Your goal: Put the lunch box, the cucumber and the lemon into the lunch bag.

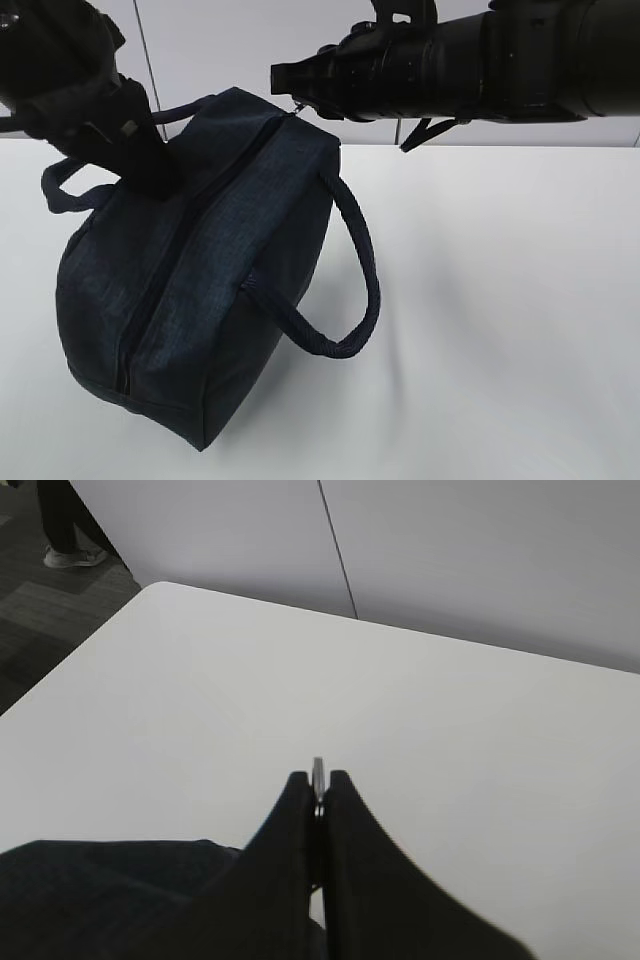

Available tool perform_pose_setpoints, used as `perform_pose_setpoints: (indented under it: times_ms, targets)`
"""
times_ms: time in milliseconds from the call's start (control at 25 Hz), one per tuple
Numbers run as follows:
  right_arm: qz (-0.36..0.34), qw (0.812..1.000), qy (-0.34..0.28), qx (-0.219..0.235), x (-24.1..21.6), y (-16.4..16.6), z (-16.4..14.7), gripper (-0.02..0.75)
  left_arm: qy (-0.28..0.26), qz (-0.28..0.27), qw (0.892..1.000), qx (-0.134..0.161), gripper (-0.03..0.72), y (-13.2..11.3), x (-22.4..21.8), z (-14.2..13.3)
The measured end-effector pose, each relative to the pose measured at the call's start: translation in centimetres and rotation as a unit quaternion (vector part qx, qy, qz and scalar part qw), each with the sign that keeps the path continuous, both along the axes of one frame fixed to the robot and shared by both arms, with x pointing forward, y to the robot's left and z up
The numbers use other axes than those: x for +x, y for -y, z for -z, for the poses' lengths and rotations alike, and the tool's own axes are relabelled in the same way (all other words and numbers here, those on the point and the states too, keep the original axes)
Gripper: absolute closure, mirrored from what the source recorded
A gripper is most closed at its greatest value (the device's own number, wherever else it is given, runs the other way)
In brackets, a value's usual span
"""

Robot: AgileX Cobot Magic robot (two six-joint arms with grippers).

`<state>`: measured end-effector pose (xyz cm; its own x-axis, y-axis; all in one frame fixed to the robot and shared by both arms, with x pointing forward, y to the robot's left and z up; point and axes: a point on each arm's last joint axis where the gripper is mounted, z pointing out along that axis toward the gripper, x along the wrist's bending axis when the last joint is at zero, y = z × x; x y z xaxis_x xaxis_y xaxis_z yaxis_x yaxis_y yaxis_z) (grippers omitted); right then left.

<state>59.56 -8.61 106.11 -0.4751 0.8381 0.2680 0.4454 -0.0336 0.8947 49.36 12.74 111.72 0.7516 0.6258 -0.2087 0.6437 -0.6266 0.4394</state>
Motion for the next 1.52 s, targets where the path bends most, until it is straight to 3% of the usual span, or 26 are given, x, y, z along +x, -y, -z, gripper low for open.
perform_pose_setpoints:
  times_ms: [1520]
  targets:
    - [0.008, 1.000, -0.026, -0.011, 1.4, 0.5, 2.5, 0.738, 0.013, 0.004, 1.000, -0.021, 0.694, -0.6, -1.5, -1.9]
